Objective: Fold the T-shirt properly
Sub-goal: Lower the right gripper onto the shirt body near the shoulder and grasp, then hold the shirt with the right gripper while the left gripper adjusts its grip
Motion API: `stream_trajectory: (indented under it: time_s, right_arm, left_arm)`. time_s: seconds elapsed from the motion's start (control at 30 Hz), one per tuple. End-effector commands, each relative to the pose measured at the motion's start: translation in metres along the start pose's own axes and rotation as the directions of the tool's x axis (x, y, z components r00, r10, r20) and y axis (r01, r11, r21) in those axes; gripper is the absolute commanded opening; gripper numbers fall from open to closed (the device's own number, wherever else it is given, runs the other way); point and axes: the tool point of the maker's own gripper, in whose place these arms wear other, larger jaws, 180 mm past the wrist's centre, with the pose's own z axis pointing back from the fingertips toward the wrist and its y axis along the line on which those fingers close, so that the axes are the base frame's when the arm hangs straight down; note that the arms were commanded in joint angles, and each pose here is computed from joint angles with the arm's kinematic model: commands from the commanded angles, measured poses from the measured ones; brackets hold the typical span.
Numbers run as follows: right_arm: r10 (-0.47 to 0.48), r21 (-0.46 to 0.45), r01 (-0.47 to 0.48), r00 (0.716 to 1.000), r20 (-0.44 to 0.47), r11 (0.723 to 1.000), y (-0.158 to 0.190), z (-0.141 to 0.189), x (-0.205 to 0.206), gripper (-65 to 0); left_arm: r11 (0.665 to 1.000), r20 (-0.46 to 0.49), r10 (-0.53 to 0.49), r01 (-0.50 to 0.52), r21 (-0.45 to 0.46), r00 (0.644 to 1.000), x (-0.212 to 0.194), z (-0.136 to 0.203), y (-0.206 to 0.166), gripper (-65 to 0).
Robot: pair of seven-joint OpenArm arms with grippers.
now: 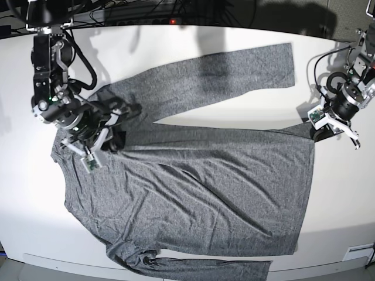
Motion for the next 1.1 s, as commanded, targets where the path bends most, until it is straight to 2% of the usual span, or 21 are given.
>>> stream_trajectory:
  time_s: [0.0,0.23,0.43,0.57,0.77,1.07]
  right_arm:
    - [0.011,0.001,-0.011,0.999,0.046,1.000,0.000,0.002,0.015,-65.0]
    - [-0.024,0.025,0.022,0.996,0.087,0.999,0.013,-0.005,0.028,-65.0]
    - [-0.013,-0.063,0.018,0.996,0.084,0.998,-0.002,-0.009,0.035,-65.0]
    - [-0.013,-0.066,0.020,0.995,0.099,0.998,-0.003,-0.009,0.037,-65.0]
    - [-0.043,-0.069,0.049,0.996,0.076,0.996,-0.013,-0.021,0.032,-65.0]
    - [-0.105,-0.072,0.110,0.991,0.080,0.991,-0.035,-0.049,0.052,-65.0]
  left_arm:
    - [0.999,0.016,-0.017,0.017,0.044,1.000,0.003,0.001,0.018,-65.0]
    - [0.999,0.019,-0.019,0.018,0.050,1.000,0.004,0.000,0.021,-65.0]
    - [0.995,0.056,-0.034,0.029,0.091,0.998,0.015,-0.006,0.042,-65.0]
    - [0.991,0.071,-0.044,0.035,0.127,0.997,0.023,-0.010,0.060,-65.0]
    - [0.990,0.117,0.049,-0.063,0.124,0.992,0.032,-0.014,0.070,-65.0]
    - [0.990,0.117,0.058,-0.072,0.124,0.991,0.032,-0.016,0.070,-65.0]
